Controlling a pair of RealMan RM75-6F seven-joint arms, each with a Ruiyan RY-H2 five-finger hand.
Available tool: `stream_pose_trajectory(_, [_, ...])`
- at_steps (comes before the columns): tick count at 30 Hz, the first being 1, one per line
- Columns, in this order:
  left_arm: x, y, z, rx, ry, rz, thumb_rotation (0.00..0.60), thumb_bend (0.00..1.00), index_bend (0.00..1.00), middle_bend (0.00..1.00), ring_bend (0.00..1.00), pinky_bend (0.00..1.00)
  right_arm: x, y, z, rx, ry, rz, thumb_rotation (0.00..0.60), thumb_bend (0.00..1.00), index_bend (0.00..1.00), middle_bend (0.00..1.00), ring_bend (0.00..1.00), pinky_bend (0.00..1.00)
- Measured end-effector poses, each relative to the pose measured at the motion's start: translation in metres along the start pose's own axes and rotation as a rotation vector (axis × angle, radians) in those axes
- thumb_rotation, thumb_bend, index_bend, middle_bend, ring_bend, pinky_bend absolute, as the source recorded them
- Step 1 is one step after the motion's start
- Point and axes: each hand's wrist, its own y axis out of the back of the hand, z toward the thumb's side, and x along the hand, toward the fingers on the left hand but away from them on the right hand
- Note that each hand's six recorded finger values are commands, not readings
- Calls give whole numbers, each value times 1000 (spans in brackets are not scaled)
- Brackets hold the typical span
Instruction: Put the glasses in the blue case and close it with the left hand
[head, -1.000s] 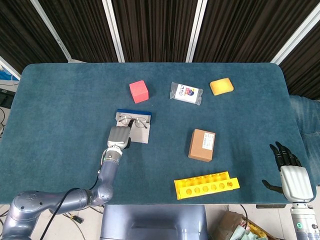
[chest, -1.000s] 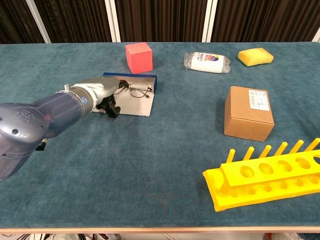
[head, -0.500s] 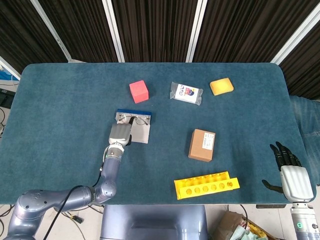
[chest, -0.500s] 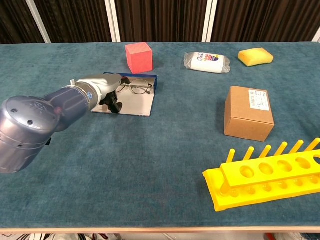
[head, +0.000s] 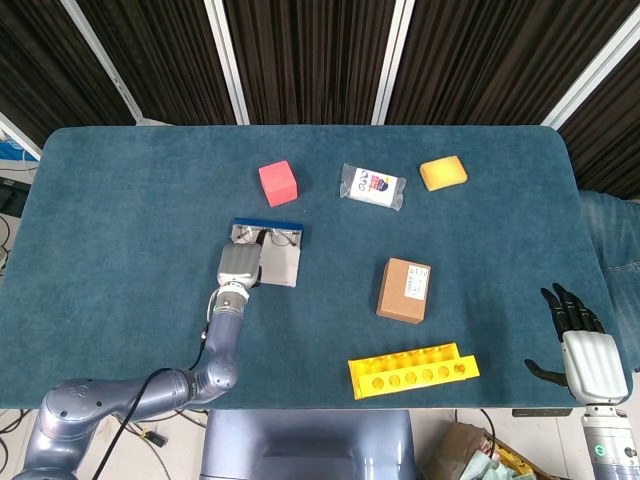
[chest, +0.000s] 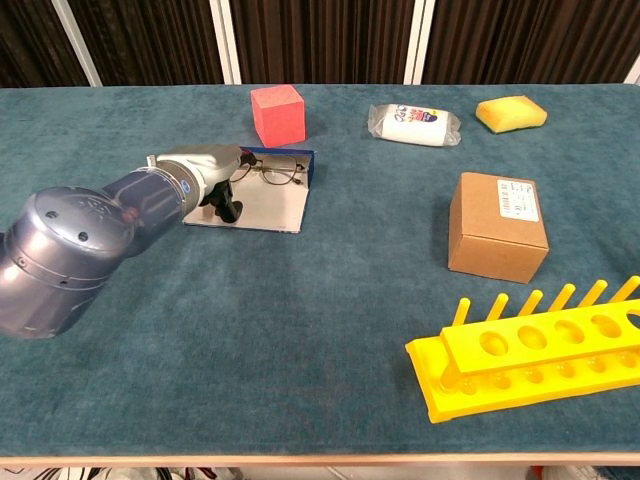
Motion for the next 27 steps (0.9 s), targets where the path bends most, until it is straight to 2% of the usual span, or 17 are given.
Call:
stream_pose_trajectory(10, [-9,1,9,24,-30,17,600,528,0,763,795,783,0,0,0,1,1,-2,600,103,0,0,90,187])
stream_pose_trajectory(14, [-20,1,14,40,-57,16,600,508,36,683,692,723,0,0,1,2,3,-2,600,104,0,0,90,187])
stream_pose_trajectory(16, [-26,2,16,43,-74,14,600,444,86,566,528,549,0,0,1,1,4,-3,600,104,0,0,90,187])
stream_pose_trajectory(19, [-38,5,16,44,-99,12,600,327,98,364,290,292,0,1,1,-1,6,-5,600,103,0,0,90,187])
stream_pose_trajectory(22, [-49,9,10,59,-112,7,600,207,97,257,180,204,1,1,1,-5,5,-5,600,104,0,0,90,187])
stream_pose_trajectory(23, [-53,11,5,66,-115,6,600,187,97,243,157,177,1,1,1,-6,5,-4,600,104,0,0,90,187])
stream_pose_trajectory(25, [-57,14,-3,74,-120,6,600,157,94,189,64,58,1,1,1,-7,6,-3,600,104,0,0,90,187])
stream_pose_trajectory(27, [-61,17,-8,72,-133,20,600,133,81,124,5,1,1,1,2,-7,7,-3,600,103,0,0,90,187])
